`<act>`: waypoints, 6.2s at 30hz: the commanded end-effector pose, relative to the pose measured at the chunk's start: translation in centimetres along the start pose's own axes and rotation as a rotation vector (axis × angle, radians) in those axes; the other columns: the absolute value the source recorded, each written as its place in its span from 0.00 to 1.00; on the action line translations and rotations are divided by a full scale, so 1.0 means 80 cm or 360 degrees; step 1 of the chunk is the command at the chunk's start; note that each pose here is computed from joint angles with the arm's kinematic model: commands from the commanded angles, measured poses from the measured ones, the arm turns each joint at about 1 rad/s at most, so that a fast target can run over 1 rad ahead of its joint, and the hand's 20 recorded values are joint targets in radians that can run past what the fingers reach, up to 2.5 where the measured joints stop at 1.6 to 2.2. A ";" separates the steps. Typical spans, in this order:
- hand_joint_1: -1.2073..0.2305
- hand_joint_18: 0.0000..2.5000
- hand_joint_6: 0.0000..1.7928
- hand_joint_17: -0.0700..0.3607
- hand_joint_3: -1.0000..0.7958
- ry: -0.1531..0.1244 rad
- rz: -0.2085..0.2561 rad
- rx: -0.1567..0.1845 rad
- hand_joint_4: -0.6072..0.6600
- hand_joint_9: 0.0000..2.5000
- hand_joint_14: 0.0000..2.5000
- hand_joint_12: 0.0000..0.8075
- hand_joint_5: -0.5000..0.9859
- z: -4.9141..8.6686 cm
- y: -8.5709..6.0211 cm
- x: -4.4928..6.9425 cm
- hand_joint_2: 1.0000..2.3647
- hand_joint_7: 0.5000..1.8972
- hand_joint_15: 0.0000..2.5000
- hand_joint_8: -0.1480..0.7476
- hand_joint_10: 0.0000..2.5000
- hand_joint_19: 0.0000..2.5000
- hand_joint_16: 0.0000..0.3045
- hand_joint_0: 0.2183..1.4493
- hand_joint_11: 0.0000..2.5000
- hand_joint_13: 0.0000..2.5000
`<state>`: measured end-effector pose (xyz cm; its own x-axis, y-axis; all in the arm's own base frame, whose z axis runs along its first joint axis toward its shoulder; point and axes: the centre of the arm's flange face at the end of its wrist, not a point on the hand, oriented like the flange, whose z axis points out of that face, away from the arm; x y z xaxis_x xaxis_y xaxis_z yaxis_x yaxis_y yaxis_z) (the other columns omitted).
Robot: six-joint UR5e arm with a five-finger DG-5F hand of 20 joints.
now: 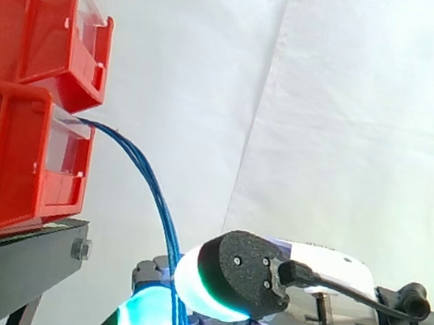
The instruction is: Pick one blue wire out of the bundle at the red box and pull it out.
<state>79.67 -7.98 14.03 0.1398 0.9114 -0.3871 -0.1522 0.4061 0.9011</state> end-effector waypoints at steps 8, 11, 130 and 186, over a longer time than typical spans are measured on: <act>0.37 0.13 0.31 0.48 0.40 -0.0030 0.0013 -0.0022 0.67 0.34 0.00 0.47 0.26 0.011 0.010 -0.013 0.01 0.61 0.09 0.47 0.01 0.17 0.20 0.26 0.27 0.16; 0.36 0.14 0.33 0.47 0.43 -0.0031 0.0013 -0.0024 0.67 0.34 0.00 0.47 0.26 0.012 0.012 -0.013 0.01 0.56 0.09 0.47 0.01 0.17 0.19 0.27 0.27 0.16; 0.38 0.15 0.28 0.44 0.54 0.0055 0.0387 0.0379 0.75 0.46 0.00 0.41 0.31 -0.022 0.116 -0.077 0.02 0.74 0.09 0.39 0.01 0.16 0.17 0.42 0.34 0.19; 0.49 0.00 0.28 0.53 0.28 -0.0067 0.0270 0.0404 0.69 0.33 0.00 0.51 0.31 -0.022 0.090 -0.094 0.00 0.61 0.04 0.47 0.01 0.09 0.23 0.16 0.17 0.07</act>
<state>75.74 -11.49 23.56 0.1487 0.9695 -0.1949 0.0620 0.1875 0.9803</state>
